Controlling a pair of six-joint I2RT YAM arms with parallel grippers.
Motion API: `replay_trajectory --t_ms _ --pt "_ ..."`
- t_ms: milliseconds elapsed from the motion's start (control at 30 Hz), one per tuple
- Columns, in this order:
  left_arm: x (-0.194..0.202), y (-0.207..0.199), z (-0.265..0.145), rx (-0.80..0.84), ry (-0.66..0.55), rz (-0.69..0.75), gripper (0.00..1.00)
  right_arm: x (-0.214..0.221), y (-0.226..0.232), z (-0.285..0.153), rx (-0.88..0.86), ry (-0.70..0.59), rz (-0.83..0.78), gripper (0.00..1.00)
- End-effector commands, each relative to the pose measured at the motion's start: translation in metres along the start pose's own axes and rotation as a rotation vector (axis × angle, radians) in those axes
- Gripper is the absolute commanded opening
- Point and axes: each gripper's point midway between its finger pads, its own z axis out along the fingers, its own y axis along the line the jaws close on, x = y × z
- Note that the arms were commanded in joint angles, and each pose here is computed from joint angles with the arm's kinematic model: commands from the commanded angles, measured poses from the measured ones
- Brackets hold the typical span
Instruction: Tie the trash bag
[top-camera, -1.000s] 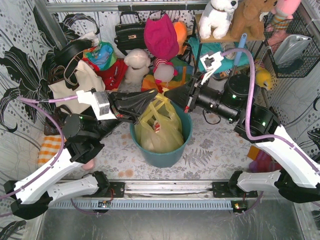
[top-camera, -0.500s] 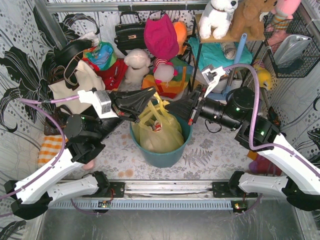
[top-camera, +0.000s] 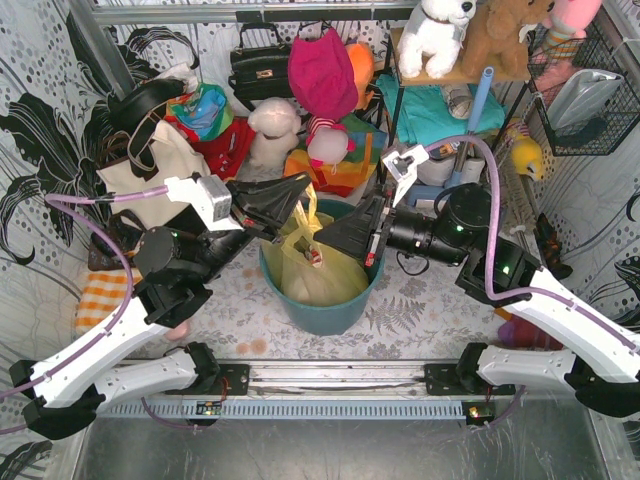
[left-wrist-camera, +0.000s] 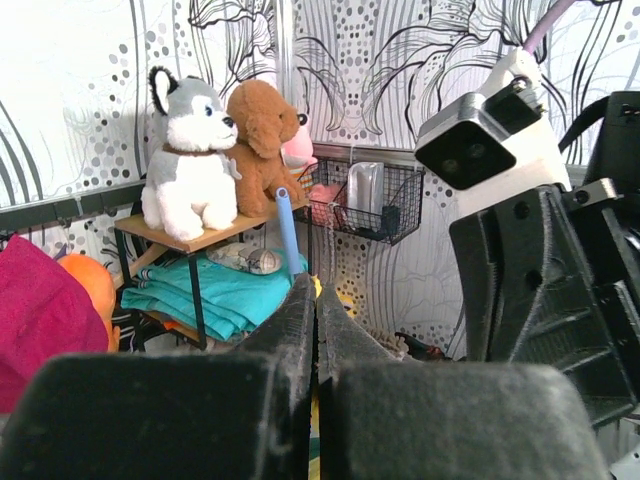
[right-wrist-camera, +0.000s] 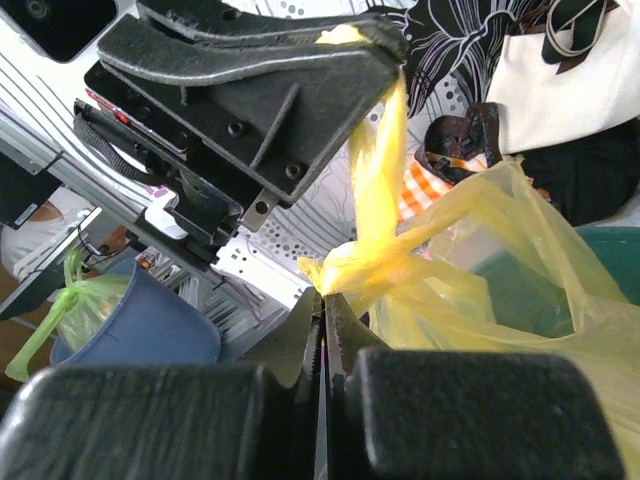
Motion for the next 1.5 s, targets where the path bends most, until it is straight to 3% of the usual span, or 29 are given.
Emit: replay_trajectory --t_ms 0,267,433,633,1000,1467 --pt "-0.002 0.01 -0.002 -0.053 -0.01 0.011 0.03 -0.001 0.006 0.002 -0.004 -0.024 0.021 0.0" --pt "0.004 0.013 0.001 -0.07 0.007 0.013 0.03 0.019 -0.004 0.009 0.079 -0.013 0.066 0.0" --pt "0.006 0.012 0.001 -0.064 0.012 0.009 0.03 0.022 -0.015 0.013 0.202 -0.082 0.075 0.0" --pt "0.005 0.01 0.002 -0.053 0.013 0.006 0.03 0.026 -0.005 0.026 0.274 -0.128 0.022 0.0" --pt "0.009 0.006 0.002 -0.03 0.033 -0.003 0.03 0.028 -0.026 0.029 0.556 -0.233 -0.068 0.0" --pt "0.007 0.0 0.002 -0.003 0.043 -0.014 0.04 0.049 -0.051 0.031 0.737 -0.178 -0.154 0.0"
